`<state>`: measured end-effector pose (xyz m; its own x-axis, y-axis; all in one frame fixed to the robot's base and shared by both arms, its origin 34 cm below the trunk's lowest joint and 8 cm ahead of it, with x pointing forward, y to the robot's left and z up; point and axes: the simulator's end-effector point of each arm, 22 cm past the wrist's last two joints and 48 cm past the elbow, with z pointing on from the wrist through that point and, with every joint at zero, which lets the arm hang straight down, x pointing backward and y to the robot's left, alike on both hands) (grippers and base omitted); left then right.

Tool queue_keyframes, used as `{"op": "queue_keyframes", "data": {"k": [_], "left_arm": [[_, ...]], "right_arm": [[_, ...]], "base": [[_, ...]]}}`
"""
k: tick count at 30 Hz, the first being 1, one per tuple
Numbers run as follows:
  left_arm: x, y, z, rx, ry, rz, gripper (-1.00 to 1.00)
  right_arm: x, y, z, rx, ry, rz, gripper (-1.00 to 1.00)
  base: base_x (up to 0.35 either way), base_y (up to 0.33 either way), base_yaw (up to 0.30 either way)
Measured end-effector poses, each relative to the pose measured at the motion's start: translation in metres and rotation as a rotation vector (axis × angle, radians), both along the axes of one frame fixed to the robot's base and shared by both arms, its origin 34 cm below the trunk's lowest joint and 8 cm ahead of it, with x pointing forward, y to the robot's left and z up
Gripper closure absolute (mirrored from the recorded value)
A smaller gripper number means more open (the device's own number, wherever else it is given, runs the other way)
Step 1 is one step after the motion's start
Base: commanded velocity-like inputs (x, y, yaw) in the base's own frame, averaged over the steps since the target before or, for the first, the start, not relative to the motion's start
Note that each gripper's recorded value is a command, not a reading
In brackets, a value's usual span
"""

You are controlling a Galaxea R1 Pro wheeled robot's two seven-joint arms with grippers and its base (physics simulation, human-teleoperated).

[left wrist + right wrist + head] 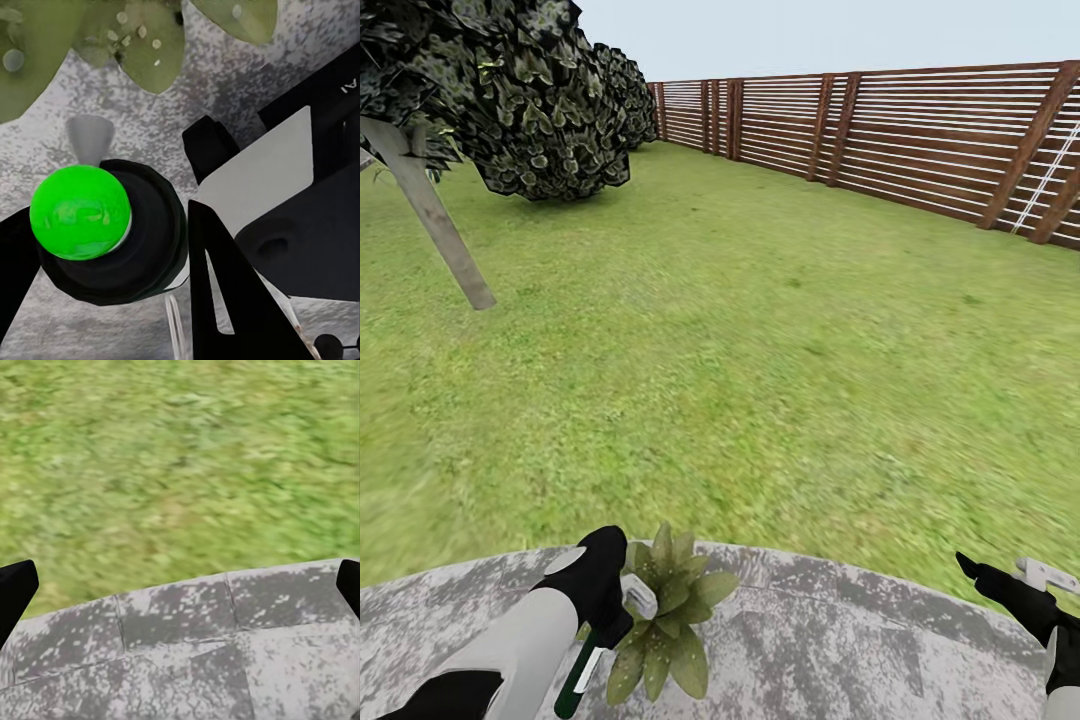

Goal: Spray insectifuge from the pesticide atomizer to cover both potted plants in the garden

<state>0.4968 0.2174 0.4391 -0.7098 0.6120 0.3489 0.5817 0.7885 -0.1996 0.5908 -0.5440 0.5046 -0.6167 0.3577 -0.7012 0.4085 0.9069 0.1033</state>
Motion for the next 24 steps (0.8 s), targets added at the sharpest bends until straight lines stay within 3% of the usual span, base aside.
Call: {"op": "queue_keyframes", "data": {"k": [10,24], "left_arm": [[-0.001,-0.005,0.000,-0.006,0.003,0.000,1.00],[-0.023,-0.005,-0.008,-0.006,0.063,-0.007,1.00]], "right_arm": [[0.000,0.000,0.000,0.000,0.001,0.000,-1.00],[-0.002,0.001,-0.004,0.001,0.009,0.004,-1.00]], "base": [[-0.099,-0.168,0.000],[-0.011,-0.007,0.000]]}}
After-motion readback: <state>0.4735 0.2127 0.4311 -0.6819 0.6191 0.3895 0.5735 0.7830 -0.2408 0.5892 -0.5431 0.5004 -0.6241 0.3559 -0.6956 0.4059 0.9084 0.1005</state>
